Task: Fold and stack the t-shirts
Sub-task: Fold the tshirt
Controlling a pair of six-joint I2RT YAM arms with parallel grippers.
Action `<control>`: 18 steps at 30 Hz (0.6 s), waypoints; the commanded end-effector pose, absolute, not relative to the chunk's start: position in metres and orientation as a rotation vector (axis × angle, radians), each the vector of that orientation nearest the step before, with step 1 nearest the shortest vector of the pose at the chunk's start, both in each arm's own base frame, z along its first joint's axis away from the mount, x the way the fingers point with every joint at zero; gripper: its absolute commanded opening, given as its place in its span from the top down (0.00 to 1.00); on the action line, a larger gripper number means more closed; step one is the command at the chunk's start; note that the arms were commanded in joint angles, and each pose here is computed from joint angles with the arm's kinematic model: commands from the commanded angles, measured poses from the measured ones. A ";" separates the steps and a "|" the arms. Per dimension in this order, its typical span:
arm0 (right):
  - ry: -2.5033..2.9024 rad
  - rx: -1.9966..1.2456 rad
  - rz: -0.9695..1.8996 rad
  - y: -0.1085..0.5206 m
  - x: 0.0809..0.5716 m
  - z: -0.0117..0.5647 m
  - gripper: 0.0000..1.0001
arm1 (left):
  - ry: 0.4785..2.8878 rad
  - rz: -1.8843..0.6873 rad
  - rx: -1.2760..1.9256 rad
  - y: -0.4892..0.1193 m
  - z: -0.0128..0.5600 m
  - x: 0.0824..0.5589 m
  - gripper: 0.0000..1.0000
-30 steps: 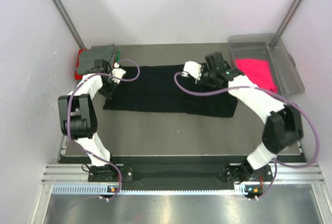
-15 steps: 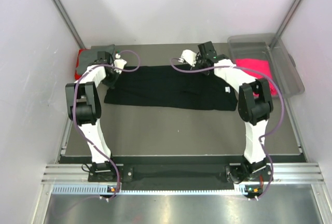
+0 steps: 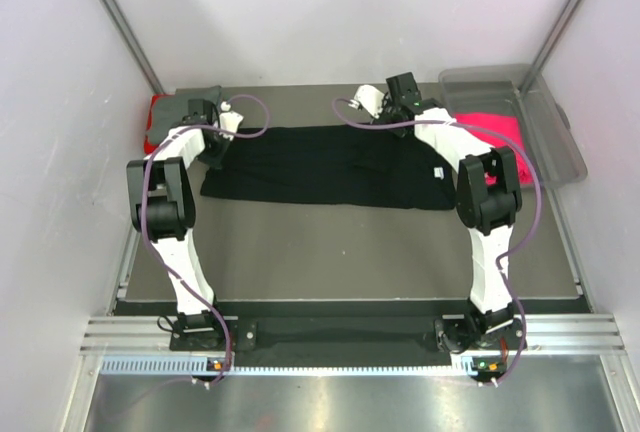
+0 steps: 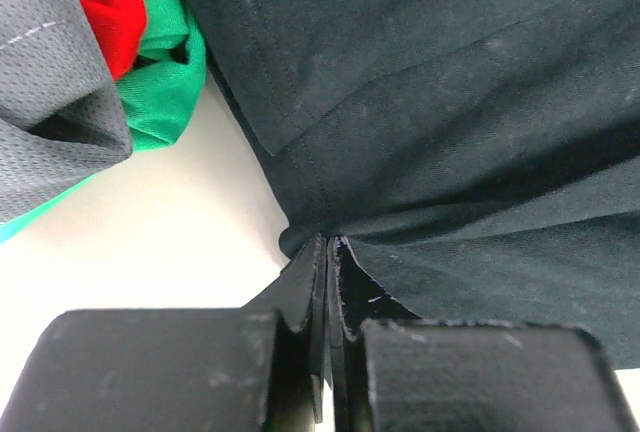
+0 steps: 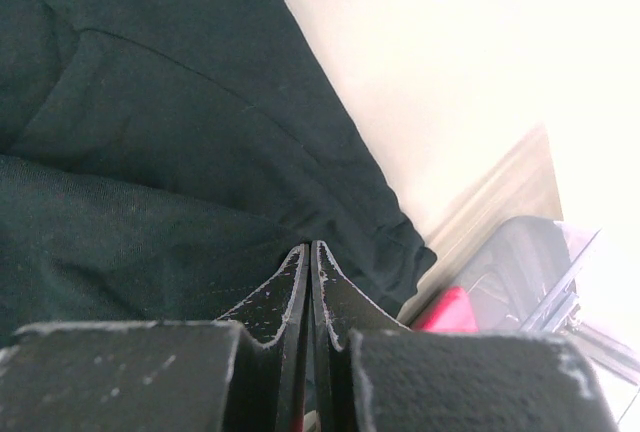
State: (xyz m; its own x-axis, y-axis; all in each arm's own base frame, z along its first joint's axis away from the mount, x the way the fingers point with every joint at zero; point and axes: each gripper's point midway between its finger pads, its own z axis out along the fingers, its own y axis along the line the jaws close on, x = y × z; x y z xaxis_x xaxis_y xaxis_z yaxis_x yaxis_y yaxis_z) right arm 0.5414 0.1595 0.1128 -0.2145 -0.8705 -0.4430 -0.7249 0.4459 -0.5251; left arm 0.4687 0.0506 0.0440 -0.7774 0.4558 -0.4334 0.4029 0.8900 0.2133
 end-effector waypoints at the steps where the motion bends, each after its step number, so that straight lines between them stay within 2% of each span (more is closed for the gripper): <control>1: 1.934 -1.240 -0.287 0.158 0.560 0.148 1.00 | 2.497 0.187 0.583 0.053 0.064 0.478 1.00; 12: 1.943 -1.214 -0.290 0.161 0.570 0.140 1.00 | 2.507 0.217 0.561 0.057 0.066 0.469 1.00; 13: 1.944 -1.199 -0.301 0.159 0.572 0.141 0.96 | 2.504 0.216 0.550 0.056 0.067 0.470 1.00; 14: 1.950 -1.155 -0.325 0.156 0.576 0.143 0.82 | 2.489 0.214 0.530 0.056 0.074 0.472 0.83; 15: 1.949 -1.131 -0.337 0.154 0.577 0.147 0.75 | 2.473 0.206 0.524 0.054 0.080 0.473 0.75; 17: 1.947 -1.073 -0.345 0.151 0.576 0.153 0.64 | 2.394 0.181 0.472 0.048 0.107 0.478 0.62; 18: 1.917 -1.038 -0.352 0.150 0.573 0.172 0.61 | 2.340 0.172 0.451 0.045 0.121 0.484 0.60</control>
State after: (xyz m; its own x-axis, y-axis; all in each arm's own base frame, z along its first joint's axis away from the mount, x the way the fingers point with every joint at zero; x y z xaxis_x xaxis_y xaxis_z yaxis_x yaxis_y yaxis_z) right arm 0.5585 0.1592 0.1296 -0.2472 -0.8331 -0.4948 -0.6493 0.5215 -0.5536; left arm 0.4616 0.0513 0.0498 -0.7851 0.4114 -0.4631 0.3483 0.9114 0.2192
